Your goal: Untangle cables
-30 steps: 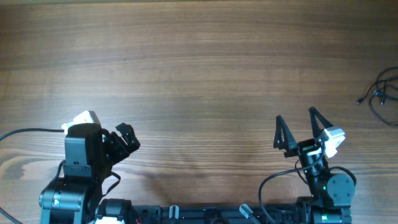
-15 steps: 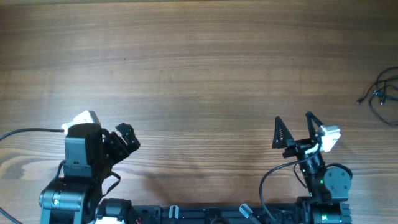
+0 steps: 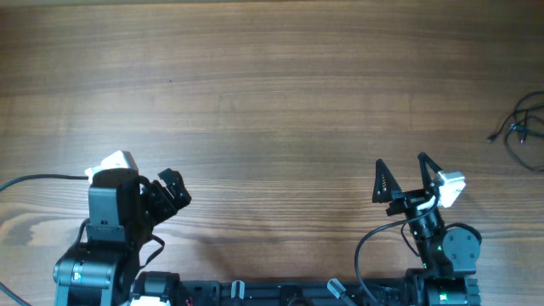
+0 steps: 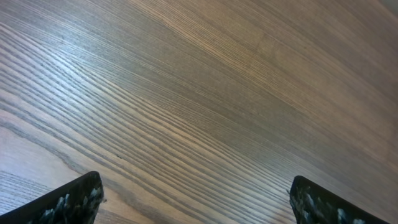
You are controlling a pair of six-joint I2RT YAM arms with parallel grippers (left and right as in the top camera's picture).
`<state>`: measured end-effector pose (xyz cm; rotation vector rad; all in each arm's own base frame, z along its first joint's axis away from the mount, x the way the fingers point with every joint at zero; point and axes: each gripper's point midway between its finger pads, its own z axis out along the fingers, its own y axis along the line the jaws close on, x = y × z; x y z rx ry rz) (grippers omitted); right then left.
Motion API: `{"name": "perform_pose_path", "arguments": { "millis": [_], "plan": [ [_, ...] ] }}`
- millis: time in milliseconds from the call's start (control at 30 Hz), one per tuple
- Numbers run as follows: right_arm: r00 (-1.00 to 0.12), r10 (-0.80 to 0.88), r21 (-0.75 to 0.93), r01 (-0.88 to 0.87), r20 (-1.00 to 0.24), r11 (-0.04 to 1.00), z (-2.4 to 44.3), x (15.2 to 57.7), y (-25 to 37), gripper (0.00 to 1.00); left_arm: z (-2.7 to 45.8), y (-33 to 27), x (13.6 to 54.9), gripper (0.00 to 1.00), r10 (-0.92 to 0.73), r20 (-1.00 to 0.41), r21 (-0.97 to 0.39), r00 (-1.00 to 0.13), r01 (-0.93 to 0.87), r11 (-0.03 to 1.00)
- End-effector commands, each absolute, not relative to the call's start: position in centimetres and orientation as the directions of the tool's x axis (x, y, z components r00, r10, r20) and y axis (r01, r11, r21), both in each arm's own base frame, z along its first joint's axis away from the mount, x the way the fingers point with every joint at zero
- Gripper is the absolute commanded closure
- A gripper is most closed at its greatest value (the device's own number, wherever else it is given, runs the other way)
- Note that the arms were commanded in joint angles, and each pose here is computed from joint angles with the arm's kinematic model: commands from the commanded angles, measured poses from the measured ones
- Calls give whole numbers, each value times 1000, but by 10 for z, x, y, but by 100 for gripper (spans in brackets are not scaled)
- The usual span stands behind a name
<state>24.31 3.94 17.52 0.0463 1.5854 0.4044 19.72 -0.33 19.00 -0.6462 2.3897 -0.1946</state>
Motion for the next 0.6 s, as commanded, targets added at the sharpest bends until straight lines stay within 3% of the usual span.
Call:
{"name": "perform_pose_path", "arguments": {
  "millis": [0,200,367,567],
  "plan": [
    [-44,281,283,-206,-959,937,179,243,37,0,193,-4,198,3,-483,-559,-294,-674,-384,875],
    [-44,281,284,-205,-959,937,179,243,37,0,193,-5,198,4,-493,-554,-304,-671,-388,870],
    [-44,281,284,-205,-959,937,179,243,37,0,201,-34,204,6,-491,-516,-429,-702,-284,858],
    [-44,280,283,-205,-959,937,179,243,37,0,200,-29,204,0,-491,-526,-411,-694,-298,861]
  ]
}}
